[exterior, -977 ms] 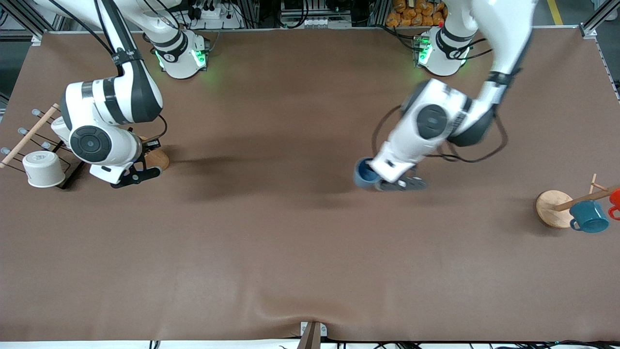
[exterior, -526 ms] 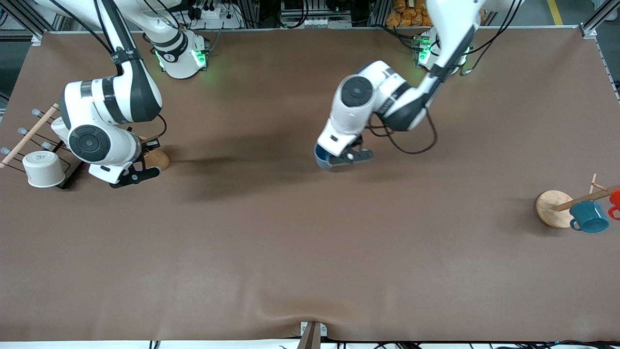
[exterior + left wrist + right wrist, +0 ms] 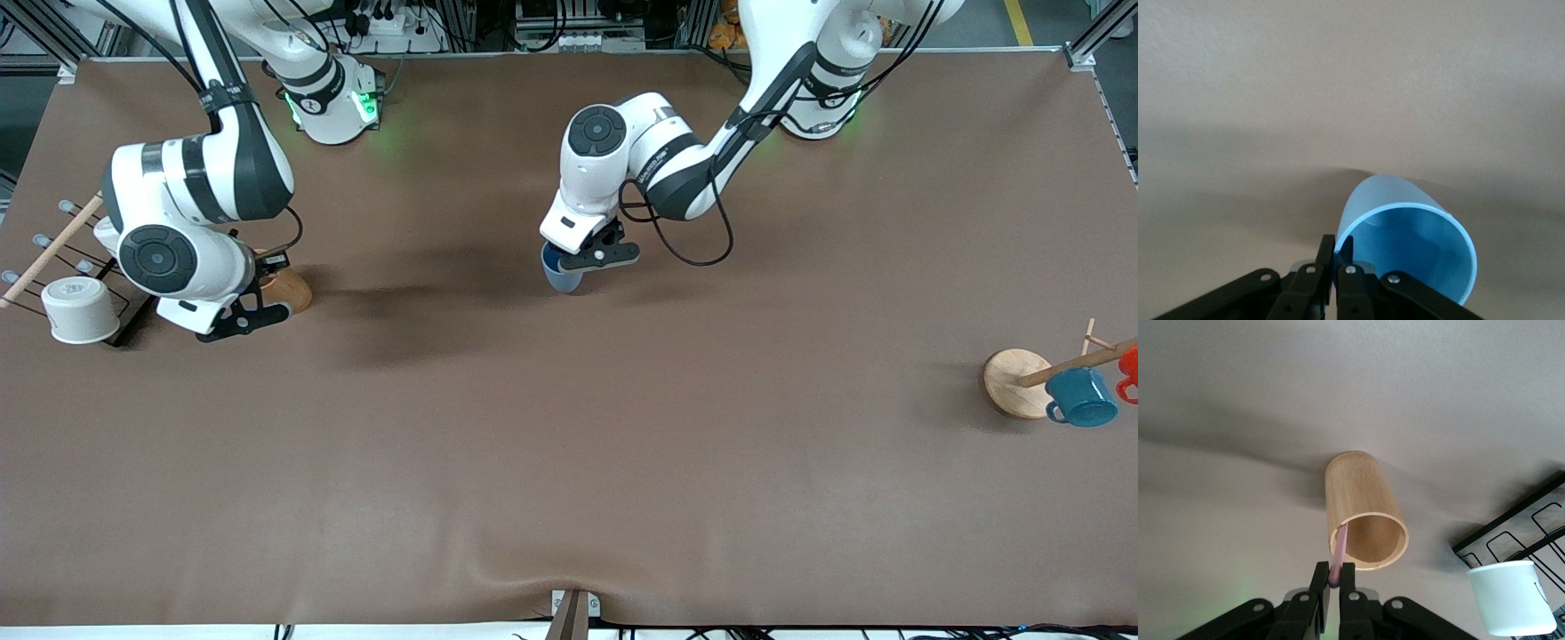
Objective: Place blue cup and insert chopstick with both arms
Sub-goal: 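Carry the blue cup with the left gripper to the table middle, then release the blue cup with the left gripper while the right gripper lifts the chopstick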
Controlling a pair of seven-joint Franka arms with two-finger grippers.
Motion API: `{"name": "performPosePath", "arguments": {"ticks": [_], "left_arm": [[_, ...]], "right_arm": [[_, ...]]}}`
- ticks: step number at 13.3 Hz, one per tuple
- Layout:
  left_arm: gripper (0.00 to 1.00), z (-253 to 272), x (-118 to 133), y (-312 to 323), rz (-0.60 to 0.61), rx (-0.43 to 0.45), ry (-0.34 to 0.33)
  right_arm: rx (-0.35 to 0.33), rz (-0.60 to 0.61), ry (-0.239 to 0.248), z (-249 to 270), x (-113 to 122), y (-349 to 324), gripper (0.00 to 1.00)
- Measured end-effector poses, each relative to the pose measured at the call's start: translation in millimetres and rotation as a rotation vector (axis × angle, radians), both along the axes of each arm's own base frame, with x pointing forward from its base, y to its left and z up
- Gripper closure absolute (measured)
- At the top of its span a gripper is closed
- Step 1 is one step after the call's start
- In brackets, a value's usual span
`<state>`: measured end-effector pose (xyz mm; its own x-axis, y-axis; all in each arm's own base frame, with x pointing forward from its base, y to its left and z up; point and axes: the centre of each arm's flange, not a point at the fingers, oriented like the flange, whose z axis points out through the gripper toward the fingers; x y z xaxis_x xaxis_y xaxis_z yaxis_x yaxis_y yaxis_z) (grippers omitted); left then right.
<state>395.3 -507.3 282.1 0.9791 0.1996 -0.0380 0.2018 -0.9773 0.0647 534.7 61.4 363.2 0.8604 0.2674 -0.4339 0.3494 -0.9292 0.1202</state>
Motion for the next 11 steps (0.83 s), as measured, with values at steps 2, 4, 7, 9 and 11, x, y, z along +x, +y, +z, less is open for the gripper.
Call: {"name": "performPosePath", "arguments": {"ticks": [2,4,7,9,11], "left_arm": [[0.95,-8.3,-3.5,-4.1,0.008,-0.007,0.005],[0.95,-14.5,-3.1,-3.3,0.005,0.001,0.006],[0.83,-19.7,0.1,-0.3,0.001,0.013,-0.001],[0.60,-18.0,4.6,1.5,0.008,0.010,-0.005],[0.40,-4.6,16.0,3.7,0.024,-0.004,-0.024]], "right_arm": [[0.000,0.002,0.003,5.6,-1.0,-0.6,0.90],[0.003,0.008,0.011,17.0,-1.3,-4.5,0.90],[0.009,0.001,0.021,42.1,1.3,-19.5,0.90],[0.007,-0.011,0.012,66.3,2.0,-22.7,0.90],[0.011,-0.021,-0.015,100.5,5.5,-21.7,0.90]]}}
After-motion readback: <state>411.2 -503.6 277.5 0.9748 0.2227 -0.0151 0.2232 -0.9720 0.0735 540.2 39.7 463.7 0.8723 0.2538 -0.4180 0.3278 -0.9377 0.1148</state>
